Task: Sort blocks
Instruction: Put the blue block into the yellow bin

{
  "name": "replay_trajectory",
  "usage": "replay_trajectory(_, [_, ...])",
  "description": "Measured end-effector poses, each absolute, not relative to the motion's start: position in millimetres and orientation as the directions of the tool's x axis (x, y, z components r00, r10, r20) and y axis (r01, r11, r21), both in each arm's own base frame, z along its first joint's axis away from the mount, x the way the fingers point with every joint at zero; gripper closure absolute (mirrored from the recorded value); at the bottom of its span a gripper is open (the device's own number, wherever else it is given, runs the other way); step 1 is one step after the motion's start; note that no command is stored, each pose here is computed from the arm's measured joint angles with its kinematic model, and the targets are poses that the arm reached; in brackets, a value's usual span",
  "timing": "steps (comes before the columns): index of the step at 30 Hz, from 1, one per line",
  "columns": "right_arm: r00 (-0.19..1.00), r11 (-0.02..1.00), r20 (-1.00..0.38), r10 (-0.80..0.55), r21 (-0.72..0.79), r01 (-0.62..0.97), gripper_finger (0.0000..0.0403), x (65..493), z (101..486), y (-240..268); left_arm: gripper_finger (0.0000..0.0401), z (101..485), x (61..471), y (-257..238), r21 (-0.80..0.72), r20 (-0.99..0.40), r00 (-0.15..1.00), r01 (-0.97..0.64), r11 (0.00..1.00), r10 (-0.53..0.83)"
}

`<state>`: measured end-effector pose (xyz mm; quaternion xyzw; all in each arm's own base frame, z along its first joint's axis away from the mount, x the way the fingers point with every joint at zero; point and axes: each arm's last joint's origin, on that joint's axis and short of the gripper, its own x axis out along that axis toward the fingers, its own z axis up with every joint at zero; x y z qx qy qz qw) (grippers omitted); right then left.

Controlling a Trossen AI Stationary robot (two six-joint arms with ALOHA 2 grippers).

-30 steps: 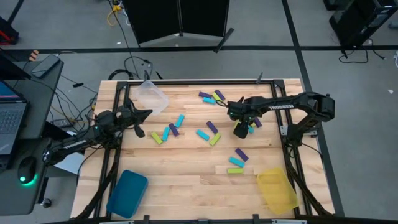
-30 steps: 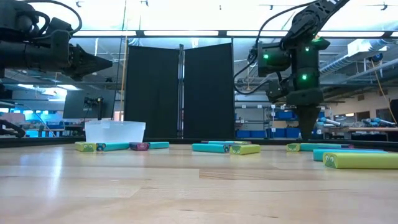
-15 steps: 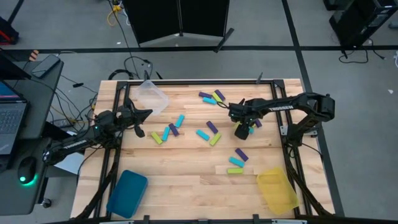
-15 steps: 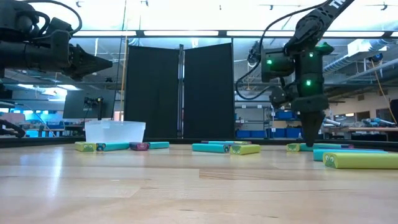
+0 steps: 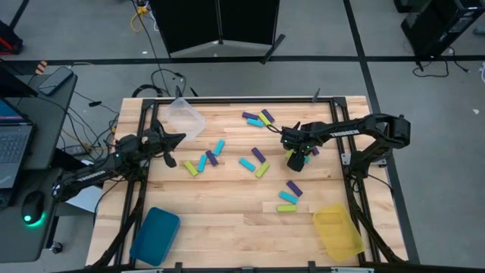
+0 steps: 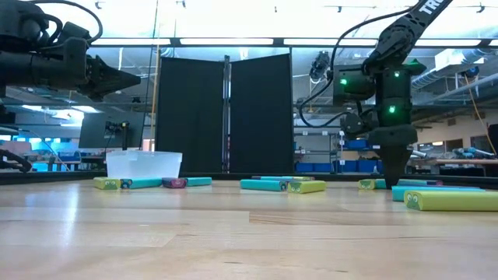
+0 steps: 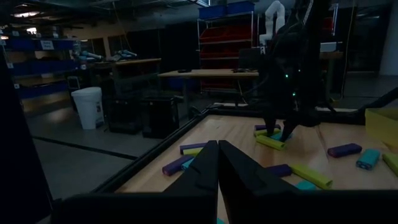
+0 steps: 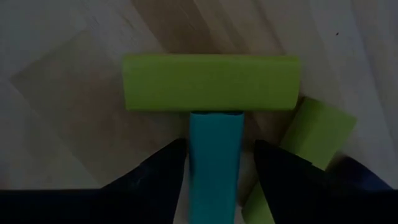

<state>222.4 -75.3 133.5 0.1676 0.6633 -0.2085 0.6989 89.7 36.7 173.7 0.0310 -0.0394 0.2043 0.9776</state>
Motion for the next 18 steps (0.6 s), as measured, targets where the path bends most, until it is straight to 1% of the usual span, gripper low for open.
replay_trajectory(3, [0.039, 0.857, -0.997, -0.067, -0.038, 0.514, 0.0217, 223, 133, -76, 0.0384, 174, 90, 37, 0.044, 0.090, 0.913, -0.402, 0.915, 0.397])
replay_trajectory(9, [0.040, 0.855, -0.997, -0.061, -0.031, 0.517, 0.0286, 223, 133, -76, 0.0384, 174, 90, 37, 0.044, 0.090, 0.913, -0.402, 0.915, 0.397])
replay_trajectory(14, [0.034, 0.849, -0.998, -0.060, -0.033, 0.527, 0.0286, 226, 138, -76, 0.0384, 174, 90, 37, 0.044, 0.090, 0.913, -0.402, 0.915, 0.397])
replay_trajectory(16, [0.013, 0.852, -0.998, -0.060, -0.045, 0.521, 0.0286, 229, 143, -74, 0.0384, 174, 90, 37, 0.044, 0.090, 0.913, -0.402, 0.915, 0.397])
replay_trajectory(18, [0.017, 0.860, -0.998, -0.064, -0.046, 0.508, 0.0286, 236, 152, -71, 0.0384, 174, 90, 37, 0.044, 0.090, 0.913, -0.402, 0.915, 0.397])
